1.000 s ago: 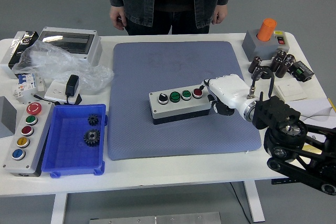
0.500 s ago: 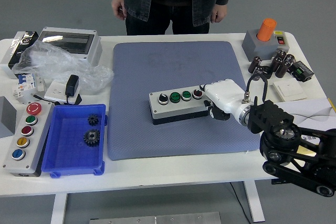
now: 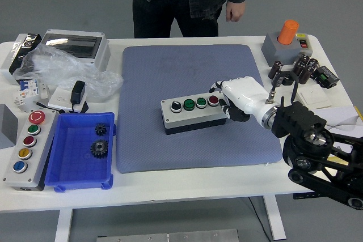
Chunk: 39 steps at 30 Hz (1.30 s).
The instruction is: Pick up the button,place it on the desk,press the button,press the button
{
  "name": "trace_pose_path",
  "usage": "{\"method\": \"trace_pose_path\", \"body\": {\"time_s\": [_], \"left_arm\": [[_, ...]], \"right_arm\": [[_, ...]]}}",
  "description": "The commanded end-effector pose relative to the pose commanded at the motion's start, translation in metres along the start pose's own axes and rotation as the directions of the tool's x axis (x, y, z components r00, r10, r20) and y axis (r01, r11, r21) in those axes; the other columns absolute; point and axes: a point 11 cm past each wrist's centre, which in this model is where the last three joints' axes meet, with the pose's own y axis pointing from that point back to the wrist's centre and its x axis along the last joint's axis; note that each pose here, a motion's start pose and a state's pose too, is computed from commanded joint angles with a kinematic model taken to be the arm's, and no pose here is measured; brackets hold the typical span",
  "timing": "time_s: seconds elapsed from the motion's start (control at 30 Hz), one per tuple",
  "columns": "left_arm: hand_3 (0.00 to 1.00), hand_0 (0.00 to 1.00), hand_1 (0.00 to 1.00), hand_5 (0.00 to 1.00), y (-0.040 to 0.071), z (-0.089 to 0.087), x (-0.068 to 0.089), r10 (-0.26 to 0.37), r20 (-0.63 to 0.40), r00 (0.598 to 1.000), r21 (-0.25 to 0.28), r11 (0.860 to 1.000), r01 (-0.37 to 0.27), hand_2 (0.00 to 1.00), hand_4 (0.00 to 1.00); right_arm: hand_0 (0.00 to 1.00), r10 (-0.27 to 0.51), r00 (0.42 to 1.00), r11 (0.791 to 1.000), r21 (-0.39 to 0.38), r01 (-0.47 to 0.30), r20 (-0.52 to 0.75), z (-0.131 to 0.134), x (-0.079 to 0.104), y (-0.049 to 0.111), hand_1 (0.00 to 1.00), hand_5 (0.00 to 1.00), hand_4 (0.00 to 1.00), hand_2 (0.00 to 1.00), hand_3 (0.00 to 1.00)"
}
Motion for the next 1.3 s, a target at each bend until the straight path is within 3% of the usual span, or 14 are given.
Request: {"method": "trace_pose_path", "body": {"time_s": [0.13,0.27,0.3,0.47,0.5,0.67,0.7,1.07,1.1,1.27,1.3], "left_arm": [[0.632,0.687,0.704,0.354,0.0,0.0,0.0,-0.001,0.0,1.0,0.001,1.0,0.001,0.632,0.614],[0.632,0.687,0.704,0.354,0.0,-0.001,-0.001,-0.002,0.001,1.0,0.002,1.0,0.002,0.632,0.614],[0.632,0.687,0.704,0.357,0.0,-0.001,-0.001,-0.002,0.001,1.0,0.002,1.0,0.002,0.632,0.616],[0.632,0.687,0.704,0.357,0.0,-0.002,-0.001,-0.003,0.002,1.0,0.005,1.0,0.003,0.632,0.616],[0.633,0.688,0.704,0.356,0.0,-0.002,-0.001,-0.003,0.002,1.0,0.006,1.0,0.003,0.633,0.616],[0.633,0.688,0.704,0.356,0.0,-0.003,-0.002,-0.007,0.003,1.0,0.012,1.0,0.007,0.633,0.616],[0.635,0.688,0.704,0.354,0.0,-0.004,-0.002,-0.008,0.004,1.0,0.014,1.0,0.008,0.633,0.619],[0.636,0.688,0.704,0.351,0.0,-0.01,-0.003,-0.014,0.006,1.0,0.034,0.999,0.013,0.633,0.626],[0.639,0.688,0.704,0.346,0.0,-0.01,-0.003,-0.014,0.006,1.0,0.034,0.999,0.013,0.634,0.633],[0.639,0.688,0.704,0.346,0.0,-0.011,-0.003,-0.015,0.007,1.0,0.037,0.999,0.014,0.634,0.633],[0.639,0.688,0.705,0.345,0.0,-0.012,-0.003,-0.015,0.007,1.0,0.039,0.999,0.015,0.636,0.637]], "right_arm": [[0.45,0.091,0.993,0.996,0.013,-0.092,0.071,0.005,0.027,0.003,0.305,0.002,0.329,0.194,0.723],[0.45,0.134,0.982,0.991,0.012,-0.137,0.137,0.015,0.042,0.001,0.305,0.002,0.329,0.194,0.723],[0.358,0.14,0.979,0.99,0.012,-0.143,0.15,0.017,0.044,0.001,0.297,0.189,0.477,0.233,0.733],[0.358,0.157,0.969,0.987,0.01,-0.162,0.19,0.024,0.044,-0.003,0.297,0.189,0.477,0.233,0.733],[0.624,0.161,0.967,0.986,0.009,-0.166,0.197,0.025,0.043,-0.004,0.676,0.403,0.968,0.745,0.897],[0.624,0.178,0.96,0.983,0.01,-0.184,0.216,0.026,0.045,-0.004,0.676,0.403,0.968,0.745,0.897],[0.82,0.183,0.959,0.982,0.011,-0.189,0.219,0.026,0.046,-0.004,0.856,0.506,0.998,0.974,0.998],[0.855,0.259,0.925,0.964,-0.011,-0.266,0.278,0.04,0.064,-0.003,0.889,0.53,0.998,0.991,0.998],[0.94,0.263,0.921,0.963,-0.016,-0.27,0.286,0.042,0.064,-0.003,0.959,0.549,0.998,0.998,0.998],[0.94,0.281,0.906,0.958,-0.038,-0.284,0.317,0.048,0.064,-0.003,0.959,0.549,0.998,0.998,0.998],[0.998,0.285,0.903,0.957,-0.043,-0.287,0.322,0.049,0.065,-0.003,0.998,0.583,0.998,0.998,0.998]]}}
